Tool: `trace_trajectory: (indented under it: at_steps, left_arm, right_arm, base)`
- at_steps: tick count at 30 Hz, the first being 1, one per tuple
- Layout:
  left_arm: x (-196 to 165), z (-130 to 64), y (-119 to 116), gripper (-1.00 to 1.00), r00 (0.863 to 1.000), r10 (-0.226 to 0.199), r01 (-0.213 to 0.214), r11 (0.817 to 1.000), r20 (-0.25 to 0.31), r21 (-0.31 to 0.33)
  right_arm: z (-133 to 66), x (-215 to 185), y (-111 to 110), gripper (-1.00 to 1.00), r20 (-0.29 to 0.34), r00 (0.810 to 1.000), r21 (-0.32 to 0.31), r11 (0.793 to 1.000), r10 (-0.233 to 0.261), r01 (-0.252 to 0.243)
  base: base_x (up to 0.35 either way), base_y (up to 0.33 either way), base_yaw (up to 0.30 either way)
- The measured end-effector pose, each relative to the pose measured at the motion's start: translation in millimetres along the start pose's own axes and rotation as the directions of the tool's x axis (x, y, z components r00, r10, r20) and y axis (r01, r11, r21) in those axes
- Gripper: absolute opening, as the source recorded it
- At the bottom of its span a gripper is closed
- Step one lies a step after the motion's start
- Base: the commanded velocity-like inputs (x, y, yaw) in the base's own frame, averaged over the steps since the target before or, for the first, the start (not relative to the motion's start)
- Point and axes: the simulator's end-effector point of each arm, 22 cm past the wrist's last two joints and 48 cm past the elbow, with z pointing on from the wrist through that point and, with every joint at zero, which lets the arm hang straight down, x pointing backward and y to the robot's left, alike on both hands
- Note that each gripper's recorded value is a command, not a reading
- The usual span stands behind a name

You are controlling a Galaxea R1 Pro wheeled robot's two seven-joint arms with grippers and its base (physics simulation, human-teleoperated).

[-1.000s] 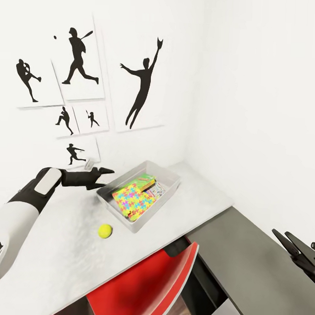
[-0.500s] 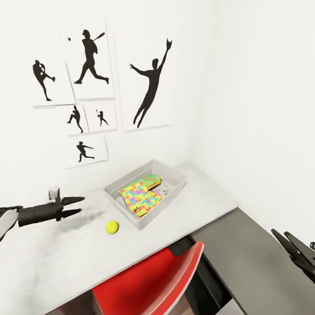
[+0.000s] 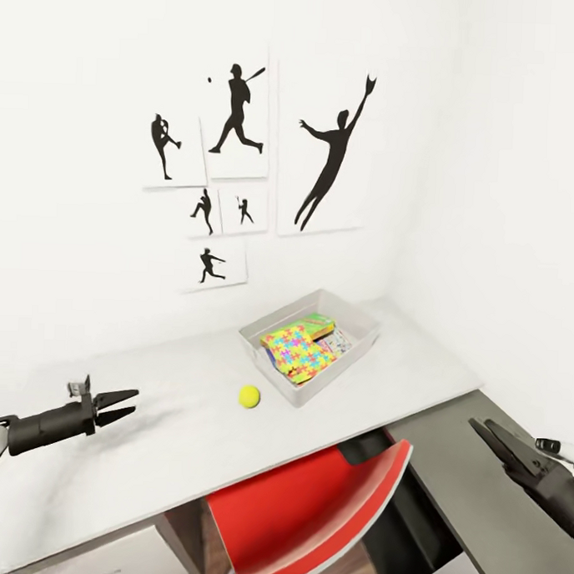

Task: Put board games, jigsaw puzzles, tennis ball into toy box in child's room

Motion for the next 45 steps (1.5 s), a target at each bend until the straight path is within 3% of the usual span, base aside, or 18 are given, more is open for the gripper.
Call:
trace_trajectory:
  at_steps: [6, 14, 21, 25, 27, 31, 34, 36, 37, 40, 41, 45]
  left_arm:
    - [-1, -1.6, -1, 1.0, 1.0, 0.002, -0.002, 1.0, 0.004, 0.004]
    - [-8, -10.9, 1, 1.0, 1.0, 0.012, -0.011, 1.0, 0.014, -0.009]
    - [-13, -17.2, 1, 1.0, 1.0, 0.019, -0.019, 1.0, 0.02, -0.019]
    - [-13, -17.6, 2, 1.0, 1.0, 0.02, -0.019, 1.0, 0.021, -0.02]
    - [-13, -17.9, 2, 1.0, 1.0, 0.02, -0.02, 1.0, 0.021, -0.02]
    - [-13, -17.7, 1, 1.0, 1.0, 0.02, -0.019, 1.0, 0.021, -0.019]
    - [-14, -17.8, 2, 1.0, 1.0, 0.02, -0.02, 1.0, 0.021, -0.02]
    - [-14, -18.0, 2, 1.0, 1.0, 0.02, -0.02, 1.0, 0.021, -0.02]
    - [-14, -18.0, 2, 1.0, 1.0, 0.02, -0.02, 1.0, 0.021, -0.021]
    - [-14, -18.3, 2, 1.0, 1.0, 0.021, -0.02, 1.0, 0.021, -0.021]
    - [-14, -19.0, 2, 1.0, 1.0, 0.02, -0.02, 1.0, 0.022, -0.023]
    - [-16, -22.7, 4, 1.0, 0.999, 0.02, -0.019, 0.999, 0.025, -0.031]
  right_arm:
    - [11.4, 18, -21, 1.0, -0.044, 0.999, 0.087, 0.996, 0.026, -0.022]
    - [27.4, 44, -33, 1.0, -0.109, 0.992, 0.137, 0.99, 0.058, -0.043]
    - [46.8, 70, -59, 1.0, -0.172, 0.982, 0.254, 0.967, 0.076, -0.031]
    - [92.9, 72, -53, 1.0, -0.214, 0.975, 0.24, 0.971, 0.051, 0.002]
    - [125.6, 72, -44, 1.0, -0.251, 0.967, 0.222, 0.975, 0.038, 0.019]
    - [191.7, 77, -28, 1.0, -0.351, 0.936, 0.249, 0.965, 0.016, 0.077]
    - [243.6, 63, -18, 1.0, -0.375, 0.926, 0.318, 0.934, -0.035, 0.164]
    - [262.1, 60, -17, 1.0, -0.391, 0.919, 0.353, 0.912, -0.058, 0.207]
    - [278.2, 62, -17, 1.0, -0.41, 0.909, 0.386, 0.891, -0.067, 0.24]
    - [300.4, 64, -19, 1.0, -0.443, 0.893, 0.438, 0.849, -0.082, 0.295]
    - [311.6, 69, -24, 1.0, -0.47, 0.879, 0.468, 0.822, -0.08, 0.325]
    - [324.3, 81, -37, 1.0, -0.523, 0.85, 0.526, 0.761, -0.061, 0.379]
  base:
    - [-0.177, 0.23, 0.285]
    - [-0.071, 0.141, 0.271]
    - [-0.007, 0.157, 0.081]
    - [-0.001, 0.047, 0.011]
    - [0.0, 0.018, 0.004]
    - [0.0, 0.007, 0.002]
    - [0.0, 0.028, 0.0]
    - [0.0, 0.123, 0.0]
    - [0.0, 0.183, 0.0]
    - [0.0, 0.223, 0.0]
    - [0.0, 0.253, 0.0]
    - [0.0, 0.27, 0.0]
